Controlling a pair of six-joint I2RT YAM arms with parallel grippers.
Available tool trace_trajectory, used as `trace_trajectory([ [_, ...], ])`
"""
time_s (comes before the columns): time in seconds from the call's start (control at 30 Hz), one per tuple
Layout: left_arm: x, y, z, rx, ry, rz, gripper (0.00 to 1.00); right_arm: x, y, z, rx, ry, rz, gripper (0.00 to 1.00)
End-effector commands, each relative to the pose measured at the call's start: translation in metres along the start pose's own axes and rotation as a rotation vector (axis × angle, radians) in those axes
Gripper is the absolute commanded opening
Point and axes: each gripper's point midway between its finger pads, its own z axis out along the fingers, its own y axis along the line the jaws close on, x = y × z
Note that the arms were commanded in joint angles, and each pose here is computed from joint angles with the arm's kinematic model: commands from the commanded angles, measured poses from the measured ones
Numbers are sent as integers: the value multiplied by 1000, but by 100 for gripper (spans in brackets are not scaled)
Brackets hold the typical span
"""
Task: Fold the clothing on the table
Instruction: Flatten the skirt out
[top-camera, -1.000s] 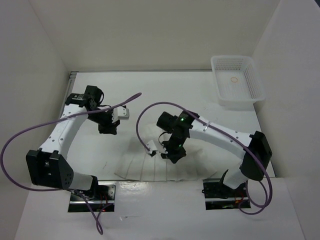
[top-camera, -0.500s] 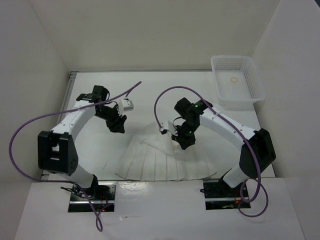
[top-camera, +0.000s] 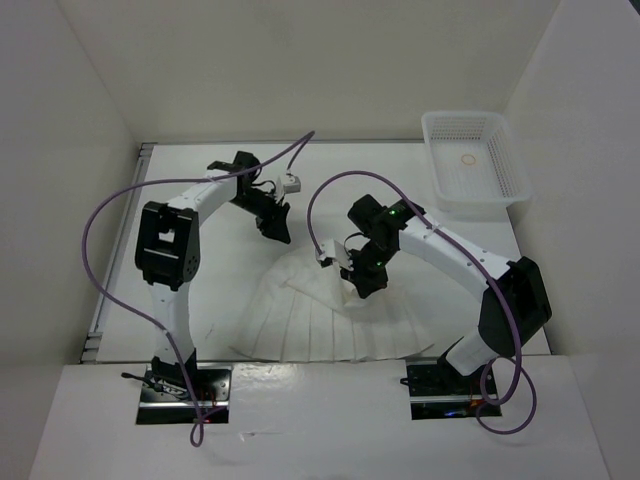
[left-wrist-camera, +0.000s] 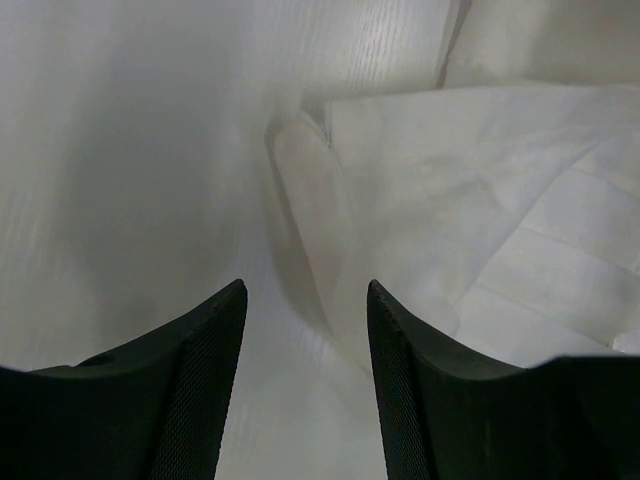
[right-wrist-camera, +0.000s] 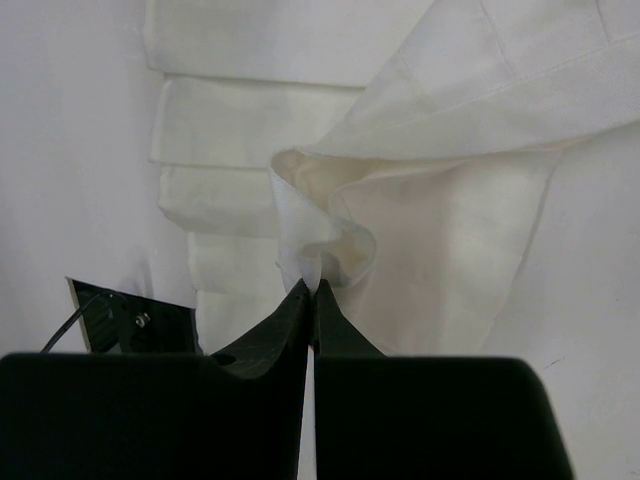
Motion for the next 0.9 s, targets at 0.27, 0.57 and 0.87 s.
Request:
trace_trajectory([
  [0.27, 6, -58, 54, 302, 71, 15, 59, -10, -7, 0, 21, -50, -8, 3],
  [0.57, 11, -69, 62, 360, 92, 7, 58, -17, -10, -2, 40, -78, -9, 3],
  [0.87, 2, -64, 68, 371, 60, -4, 19, -19, -8, -7, 59, -95, -13, 3],
])
